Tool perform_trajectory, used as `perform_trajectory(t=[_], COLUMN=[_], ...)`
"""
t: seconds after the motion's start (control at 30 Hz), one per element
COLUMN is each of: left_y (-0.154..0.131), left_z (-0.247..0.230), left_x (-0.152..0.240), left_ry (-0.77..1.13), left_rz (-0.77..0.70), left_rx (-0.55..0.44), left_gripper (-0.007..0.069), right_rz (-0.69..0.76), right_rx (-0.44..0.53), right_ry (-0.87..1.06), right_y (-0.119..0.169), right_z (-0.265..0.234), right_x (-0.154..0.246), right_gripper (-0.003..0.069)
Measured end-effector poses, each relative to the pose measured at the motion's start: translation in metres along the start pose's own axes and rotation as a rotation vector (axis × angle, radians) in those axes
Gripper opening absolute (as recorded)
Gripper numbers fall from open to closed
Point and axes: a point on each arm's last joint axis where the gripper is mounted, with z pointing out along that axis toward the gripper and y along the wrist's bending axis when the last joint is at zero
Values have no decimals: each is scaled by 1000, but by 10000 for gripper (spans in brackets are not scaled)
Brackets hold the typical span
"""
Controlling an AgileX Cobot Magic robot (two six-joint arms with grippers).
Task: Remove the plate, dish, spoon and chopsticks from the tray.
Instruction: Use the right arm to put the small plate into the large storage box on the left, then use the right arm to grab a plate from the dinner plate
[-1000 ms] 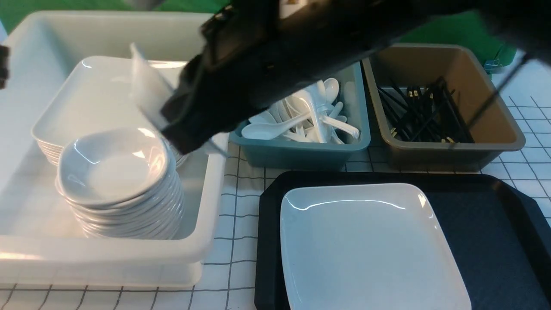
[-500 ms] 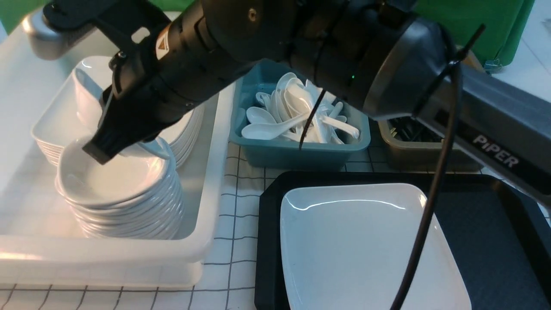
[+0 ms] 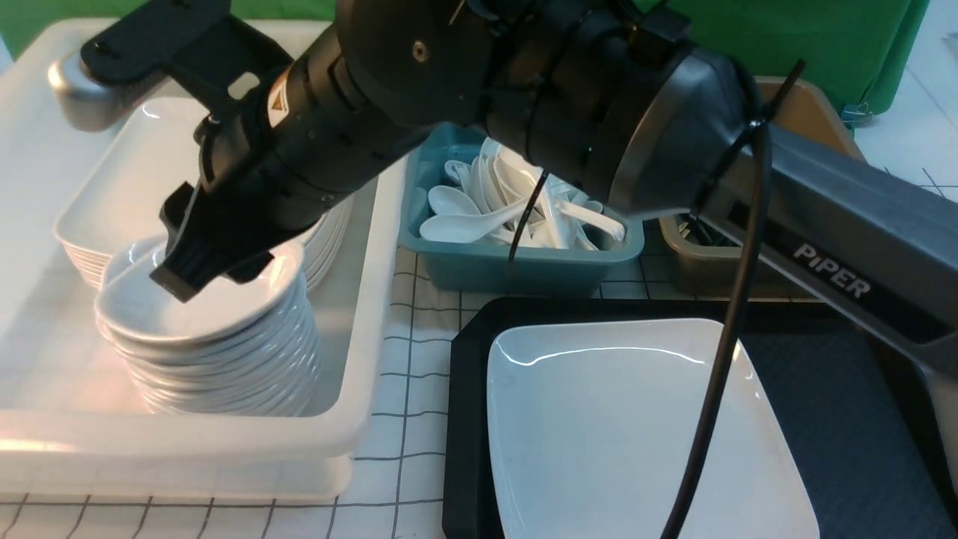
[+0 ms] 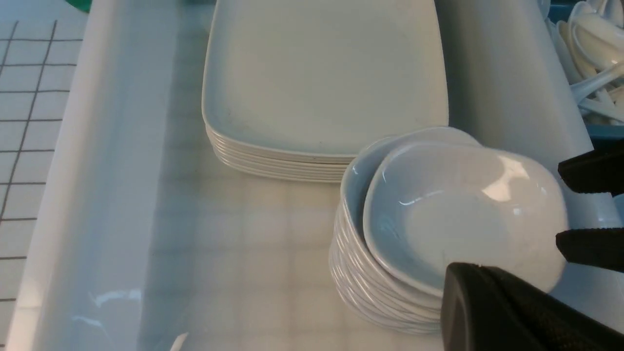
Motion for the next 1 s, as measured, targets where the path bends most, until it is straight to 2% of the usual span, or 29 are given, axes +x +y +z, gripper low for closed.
perform_trajectory(t=[0.13, 0.23, 0.3, 0.4, 0.47, 0.5, 0.53, 0.57, 0.6, 0.67, 0.77, 0.87, 0.9, 0.93, 1.0], left_y=[0, 0, -2, -11, -24, -32, -35, -44, -48, -54, -60, -71, -71, -81, -93], left_z=[0, 0, 0, 0, 3, 4, 4, 8, 11, 21, 32, 45, 45, 54, 61], left_x=[0, 0, 0, -3, -5, -7, -7, -6, -5, 1, 7, 9, 9, 9, 9], left_ry=[0, 0, -1, -27, -51, -63, -68, -64, -53, -13, 26, 61, 58, 70, 78], left_rz=[5, 8, 0, 4, 26, 20, 21, 29, 39, 73, 121, 176, 175, 203, 229], left_rx=[0, 0, 19, 127, 279, 376, 404, 501, 535, 564, 548, 548, 544, 566, 594], left_gripper=[-3, -3, -3, -3, -3, -3, -3, -3, -3, -3, -3, -3, -3, -3, -3], right_rz=[-3, -22, -24, -5, 67, 125, 138, 240, 295, 425, 593, 781, 797, 903, 985], right_rx=[-7, 15, 94, 242, 314, 343, 340, 357, 343, 351, 372, 381, 378, 361, 336], right_ry=[21, 90, 178, 252, 260, 256, 265, 273, 297, 331, 376, 384, 388, 382, 381], right_y=[2, 1, -8, -34, -58, -73, -75, -95, -102, -120, -131, -127, -126, -118, -108], right_z=[-1, -12, -28, -61, -91, -110, -111, -137, -143, -167, -187, -200, -200, -202, -200], right_x=[1, 4, 9, 17, 28, 36, 40, 61, 77, 116, 178, 239, 243, 273, 298], right_gripper=[410, 392, 322, 141, 47, 20, 18, 1, -1, -2, -2, -2, -2, 0, 10])
